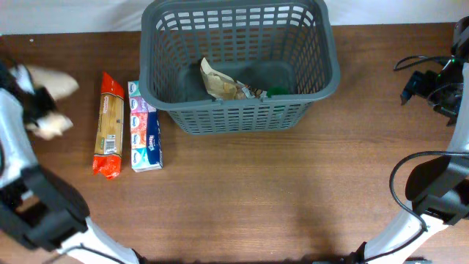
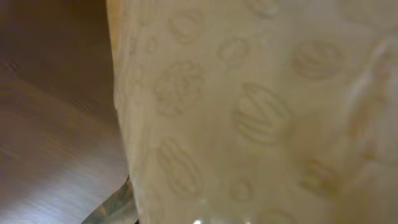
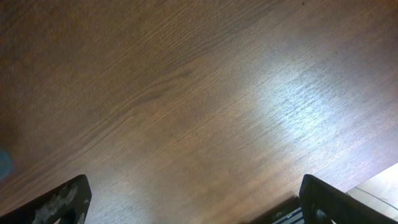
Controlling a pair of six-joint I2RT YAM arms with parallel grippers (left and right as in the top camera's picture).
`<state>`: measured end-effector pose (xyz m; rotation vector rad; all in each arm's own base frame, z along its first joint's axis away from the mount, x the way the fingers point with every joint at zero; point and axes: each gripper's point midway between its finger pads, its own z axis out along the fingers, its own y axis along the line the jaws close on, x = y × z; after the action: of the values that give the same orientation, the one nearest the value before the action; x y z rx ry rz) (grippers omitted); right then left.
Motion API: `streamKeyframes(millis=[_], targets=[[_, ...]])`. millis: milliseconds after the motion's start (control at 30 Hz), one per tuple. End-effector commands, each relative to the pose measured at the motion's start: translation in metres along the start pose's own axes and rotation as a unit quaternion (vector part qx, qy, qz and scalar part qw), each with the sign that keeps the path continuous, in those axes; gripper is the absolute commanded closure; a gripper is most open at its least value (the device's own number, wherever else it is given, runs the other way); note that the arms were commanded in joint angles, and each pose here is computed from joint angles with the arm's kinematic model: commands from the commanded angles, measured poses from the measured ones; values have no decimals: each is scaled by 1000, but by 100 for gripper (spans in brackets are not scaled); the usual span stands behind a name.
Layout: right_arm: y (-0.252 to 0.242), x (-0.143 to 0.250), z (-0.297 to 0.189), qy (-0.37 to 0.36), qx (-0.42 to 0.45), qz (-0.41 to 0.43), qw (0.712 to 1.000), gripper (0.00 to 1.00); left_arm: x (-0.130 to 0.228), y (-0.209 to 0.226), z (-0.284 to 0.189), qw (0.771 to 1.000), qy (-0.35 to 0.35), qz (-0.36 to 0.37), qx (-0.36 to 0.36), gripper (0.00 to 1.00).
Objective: Pack container
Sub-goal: 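Carry the bag over the basket and drop it in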
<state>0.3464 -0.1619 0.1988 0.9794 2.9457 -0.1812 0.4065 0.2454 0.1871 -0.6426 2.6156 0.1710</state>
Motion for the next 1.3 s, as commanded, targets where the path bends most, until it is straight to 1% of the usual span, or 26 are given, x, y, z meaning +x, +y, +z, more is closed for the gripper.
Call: streamKeyframes(millis=[0, 67, 133, 200, 267, 333, 367, 433, 533, 700, 833, 933, 1100, 1267], targets=[[-3, -1, 2, 2, 0, 2, 1000, 1, -58, -50, -170, 973, -213, 31, 78, 98], [-3, 0, 2, 2, 0, 2, 1000, 1, -63, -79, -229, 953, -279, 56, 107, 98], [-3, -1, 2, 2, 0, 2, 1000, 1, -58, -105, -271, 934, -323, 83, 129, 98], [-3, -1, 2, 2, 0, 2, 1000, 1, -50, -130, -302, 916, -353, 107, 154, 98], [-3, -1, 2, 2, 0, 2, 1000, 1, -39, -157, -326, 901, -370, 124, 188, 98], [-3, -1, 2, 2, 0, 2, 1000, 1, -28, -189, -340, 889, -373, 135, 231, 98], [-3, -1, 2, 2, 0, 2, 1000, 1, -23, -204, -344, 883, -371, 143, 249, 98], [-3, -1, 2, 2, 0, 2, 1000, 1, -10, -251, -344, 869, -360, 179, 289, 98], [-3, -1, 2, 2, 0, 2, 1000, 1, -1, -292, -333, 863, -342, 207, 308, 98], [-3, -1, 2, 2, 0, 2, 1000, 1, 7, -357, -292, 861, -308, 242, 326, 98], [-3, -1, 2, 2, 0, 2, 1000, 1, 12, -391, -240, 873, -267, 259, 315, 98], [-3, -1, 2, 2, 0, 2, 1000, 1, 23, -408, -203, 882, -228, 273, 308, 98], [-3, -1, 2, 2, 0, 2, 1000, 1, 50, -422, -149, 898, -155, 294, 288, 98], [-3, -1, 2, 2, 0, 2, 1000, 1, 78, -426, -115, 905, -94, 313, 272, 98]])
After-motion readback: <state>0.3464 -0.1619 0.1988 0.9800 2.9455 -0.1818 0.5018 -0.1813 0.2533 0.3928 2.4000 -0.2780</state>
